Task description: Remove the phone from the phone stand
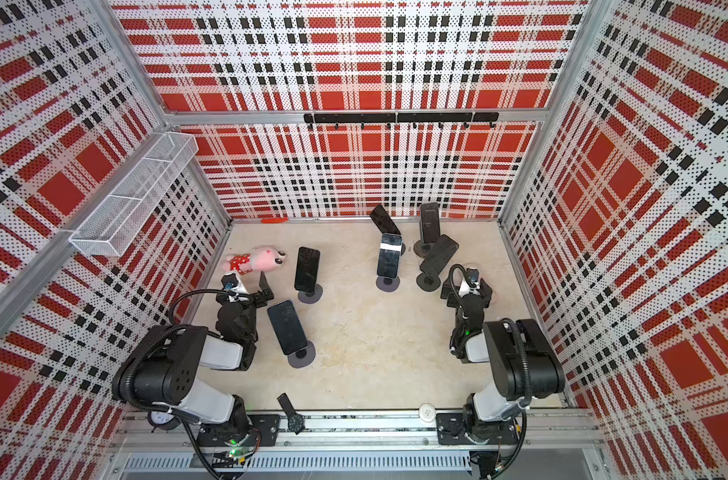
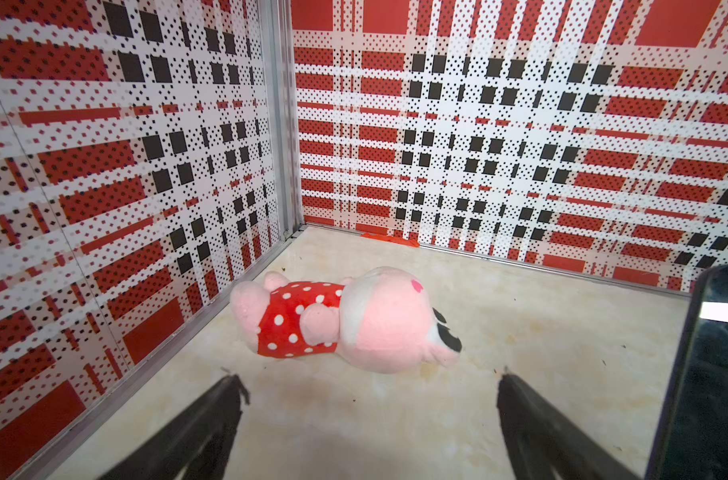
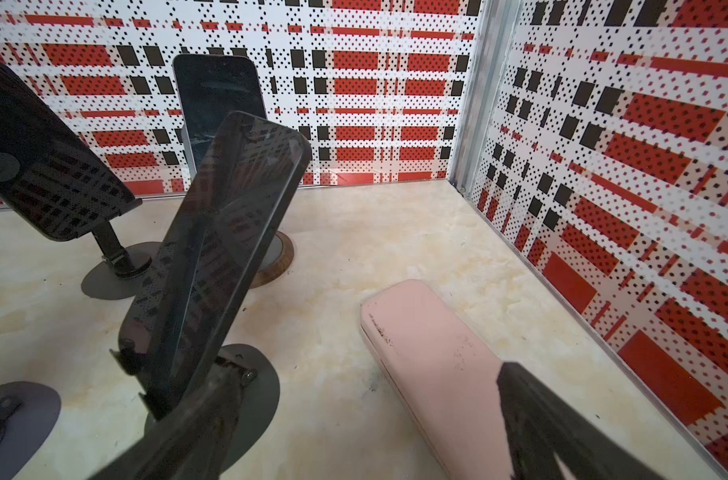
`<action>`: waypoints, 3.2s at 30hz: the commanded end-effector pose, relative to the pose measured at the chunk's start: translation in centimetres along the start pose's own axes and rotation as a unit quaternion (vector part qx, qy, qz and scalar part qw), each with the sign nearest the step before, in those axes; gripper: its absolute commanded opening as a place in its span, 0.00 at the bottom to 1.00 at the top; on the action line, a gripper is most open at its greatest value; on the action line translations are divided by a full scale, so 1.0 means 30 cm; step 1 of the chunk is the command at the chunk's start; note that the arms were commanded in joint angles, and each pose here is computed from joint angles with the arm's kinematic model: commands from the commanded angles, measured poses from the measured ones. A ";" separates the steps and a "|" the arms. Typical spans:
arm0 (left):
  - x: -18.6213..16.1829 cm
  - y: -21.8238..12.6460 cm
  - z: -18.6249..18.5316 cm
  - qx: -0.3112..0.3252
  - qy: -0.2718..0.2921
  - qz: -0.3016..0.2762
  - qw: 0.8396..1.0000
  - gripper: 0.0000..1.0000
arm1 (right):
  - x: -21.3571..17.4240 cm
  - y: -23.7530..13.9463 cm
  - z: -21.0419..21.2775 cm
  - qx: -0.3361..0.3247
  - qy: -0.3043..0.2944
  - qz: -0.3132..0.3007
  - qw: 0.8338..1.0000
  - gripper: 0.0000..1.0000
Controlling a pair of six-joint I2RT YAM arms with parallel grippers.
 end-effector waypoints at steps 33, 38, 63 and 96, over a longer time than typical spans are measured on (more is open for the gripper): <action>0.032 -0.117 -0.078 -0.114 0.021 -0.036 0.993 0.98 | 0.054 -0.062 0.048 0.056 -0.019 -0.061 0.996 1.00; 0.055 -0.133 -0.079 -0.111 0.022 -0.046 0.993 0.98 | 0.096 -0.134 0.012 0.043 -0.007 -0.092 0.995 1.00; 0.197 -0.129 0.085 0.072 -0.111 -0.042 0.990 0.98 | 0.394 -0.035 0.011 0.087 0.177 0.098 0.975 1.00; 0.081 -0.126 0.085 0.056 -0.094 -0.026 0.994 0.98 | 0.531 0.571 0.242 0.249 0.012 0.204 0.947 1.00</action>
Point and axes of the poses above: each gripper's point midway between its finger pads, its own y axis out along the fingers, its own z axis along the line the jaws close on, x = y × z, the point moved 1 cm from there along -y, back along the fingers, and after that the axes turned 12 degrees about -y, right-handed, at the moved point
